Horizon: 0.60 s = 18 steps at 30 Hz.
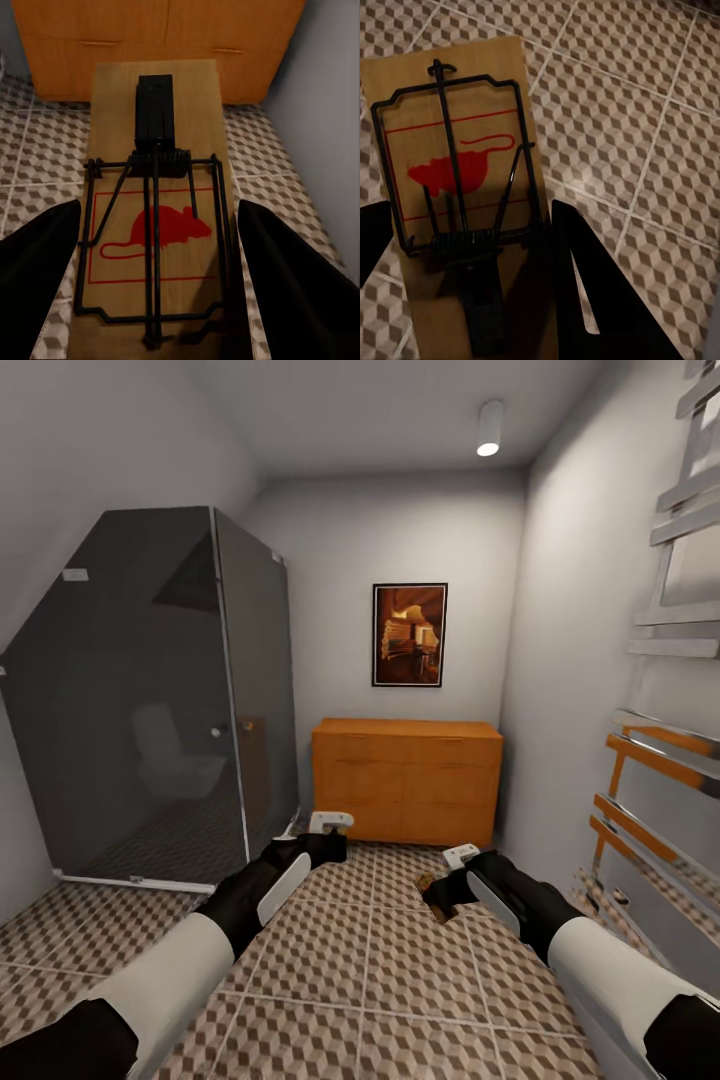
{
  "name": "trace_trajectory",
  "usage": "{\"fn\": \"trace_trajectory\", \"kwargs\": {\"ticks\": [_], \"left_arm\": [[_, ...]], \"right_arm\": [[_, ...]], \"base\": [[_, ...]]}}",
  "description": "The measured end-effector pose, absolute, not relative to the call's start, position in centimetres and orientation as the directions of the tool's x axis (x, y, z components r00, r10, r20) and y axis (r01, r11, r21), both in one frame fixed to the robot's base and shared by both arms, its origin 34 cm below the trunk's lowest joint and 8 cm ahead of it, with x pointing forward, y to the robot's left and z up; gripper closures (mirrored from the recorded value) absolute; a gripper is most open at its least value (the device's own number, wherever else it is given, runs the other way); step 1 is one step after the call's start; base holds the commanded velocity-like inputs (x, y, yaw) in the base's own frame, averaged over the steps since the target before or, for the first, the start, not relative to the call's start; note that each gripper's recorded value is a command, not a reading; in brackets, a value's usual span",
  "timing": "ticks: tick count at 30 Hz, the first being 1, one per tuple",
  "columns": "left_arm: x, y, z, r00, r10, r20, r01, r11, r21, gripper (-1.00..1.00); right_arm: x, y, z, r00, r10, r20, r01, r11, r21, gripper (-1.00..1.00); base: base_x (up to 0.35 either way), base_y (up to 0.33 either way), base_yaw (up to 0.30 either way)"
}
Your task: Take the four mousetraps from the cabinet in the bathroom and place them on the bathroom floor. Make sure all four end up on the same floor surface, and ensure that at least two of them are either under or directly next to the same bathroom sink.
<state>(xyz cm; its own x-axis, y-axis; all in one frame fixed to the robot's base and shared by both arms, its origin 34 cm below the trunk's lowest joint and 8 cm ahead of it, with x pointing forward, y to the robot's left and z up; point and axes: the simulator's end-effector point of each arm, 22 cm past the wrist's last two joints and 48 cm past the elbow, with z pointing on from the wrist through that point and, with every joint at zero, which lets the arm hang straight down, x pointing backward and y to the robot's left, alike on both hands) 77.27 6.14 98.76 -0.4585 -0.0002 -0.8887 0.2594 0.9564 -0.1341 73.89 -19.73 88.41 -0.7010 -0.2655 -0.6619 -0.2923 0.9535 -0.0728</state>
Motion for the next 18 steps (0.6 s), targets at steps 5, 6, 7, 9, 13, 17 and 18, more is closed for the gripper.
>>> {"fn": "trace_trajectory", "kwargs": {"ticks": [5, 6, 7, 9, 13, 17, 18], "left_arm": [[77.6, 7.7, 98.0, -0.474, -0.013, -0.880, 0.231, 0.963, -0.139, 1.00], [77.6, 8.1, 97.8, -0.478, -0.019, -0.878, 0.223, 0.964, -0.142, 1.00], [77.9, 9.1, 97.5, -0.485, -0.033, -0.874, 0.202, 0.968, -0.149, 1.00], [78.1, 10.3, 97.4, -0.490, -0.053, -0.870, 0.179, 0.971, -0.160, 1.00], [78.9, 13.8, 97.2, -0.495, -0.118, -0.861, 0.112, 0.974, -0.198, 1.00], [79.0, 15.7, 96.2, -0.509, -0.150, -0.848, 0.069, 0.975, -0.213, 1.00], [78.9, 16.3, 95.2, -0.522, -0.153, -0.839, 0.054, 0.976, -0.212, 1.00]], "right_arm": [[73.9, -19.7, 88.4, -0.701, -0.264, -0.662, -0.292, 0.954, -0.072, 1.00], [73.9, -19.7, 88.4, -0.702, -0.264, -0.662, -0.291, 0.954, -0.071, 1.00], [73.9, -19.7, 88.4, -0.702, -0.264, -0.661, -0.291, 0.954, -0.071, 1.00], [73.9, -19.7, 88.4, -0.703, -0.263, -0.661, -0.291, 0.954, -0.070, 1.00], [73.9, -19.7, 88.4, -0.703, -0.263, -0.661, -0.291, 0.954, -0.070, 1.00], [73.9, -19.8, 88.4, -0.702, -0.266, -0.661, -0.292, 0.954, -0.074, 1.00], [73.9, -19.8, 88.3, -0.702, -0.269, -0.660, -0.293, 0.953, -0.077, 1.00]], "base": [[-0.017, 0.000, 0.271], [-0.006, 0.000, 0.271], [-0.005, 0.000, 0.271], [-0.003, 0.000, 0.271], [-0.001, 0.000, 0.271], [0.000, 0.000, 0.277], [0.000, 0.000, 0.284]]}}
